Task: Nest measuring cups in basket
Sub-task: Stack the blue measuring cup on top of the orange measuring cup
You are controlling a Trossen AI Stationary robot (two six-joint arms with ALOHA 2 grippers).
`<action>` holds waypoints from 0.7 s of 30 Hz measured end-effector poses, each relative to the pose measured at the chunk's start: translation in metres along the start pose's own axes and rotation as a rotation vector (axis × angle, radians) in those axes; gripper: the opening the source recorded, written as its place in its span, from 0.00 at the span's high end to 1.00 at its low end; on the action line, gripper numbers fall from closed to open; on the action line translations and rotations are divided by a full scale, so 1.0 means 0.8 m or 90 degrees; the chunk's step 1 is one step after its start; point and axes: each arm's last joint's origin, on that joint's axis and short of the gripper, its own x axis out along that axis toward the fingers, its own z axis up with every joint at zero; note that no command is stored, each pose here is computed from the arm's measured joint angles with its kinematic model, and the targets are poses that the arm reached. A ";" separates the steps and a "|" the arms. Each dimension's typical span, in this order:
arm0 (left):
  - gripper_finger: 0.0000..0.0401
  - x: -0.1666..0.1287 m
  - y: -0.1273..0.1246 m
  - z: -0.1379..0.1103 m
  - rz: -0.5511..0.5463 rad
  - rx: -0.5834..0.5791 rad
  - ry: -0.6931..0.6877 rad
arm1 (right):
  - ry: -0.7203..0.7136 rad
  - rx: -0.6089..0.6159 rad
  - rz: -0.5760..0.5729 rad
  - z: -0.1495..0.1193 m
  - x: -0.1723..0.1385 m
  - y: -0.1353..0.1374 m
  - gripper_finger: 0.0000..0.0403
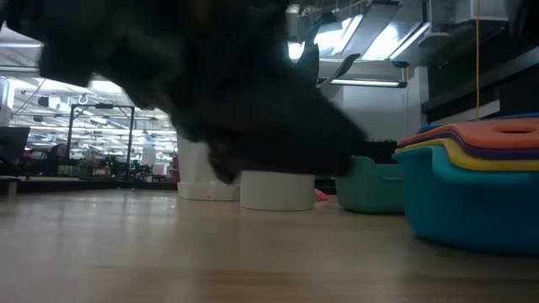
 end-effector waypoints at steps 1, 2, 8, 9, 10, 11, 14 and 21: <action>0.73 0.008 0.000 0.001 -0.009 -0.001 0.004 | -0.001 0.004 0.007 0.002 0.000 0.001 0.90; 0.73 0.016 0.000 0.001 -0.021 -0.003 0.011 | -0.003 0.008 0.018 0.003 0.001 0.003 0.90; 0.73 0.039 -0.001 0.015 -0.073 -0.012 0.017 | -0.013 0.035 0.075 0.014 0.002 0.013 0.90; 0.73 0.040 0.000 0.017 -0.073 -0.012 0.017 | -0.015 0.039 0.081 0.016 0.002 0.015 0.90; 0.73 0.041 0.000 0.018 -0.075 -0.013 0.020 | -0.016 0.042 0.087 0.018 0.003 0.015 0.90; 0.73 0.041 0.001 0.018 -0.075 -0.012 0.024 | -0.018 0.045 0.088 0.020 0.003 0.016 0.90; 0.73 0.043 0.000 0.022 -0.077 -0.013 0.022 | -0.021 0.052 0.089 0.026 0.004 0.015 0.90; 0.73 0.043 0.000 0.021 -0.075 -0.013 0.023 | -0.024 0.064 0.089 0.035 0.006 0.014 0.90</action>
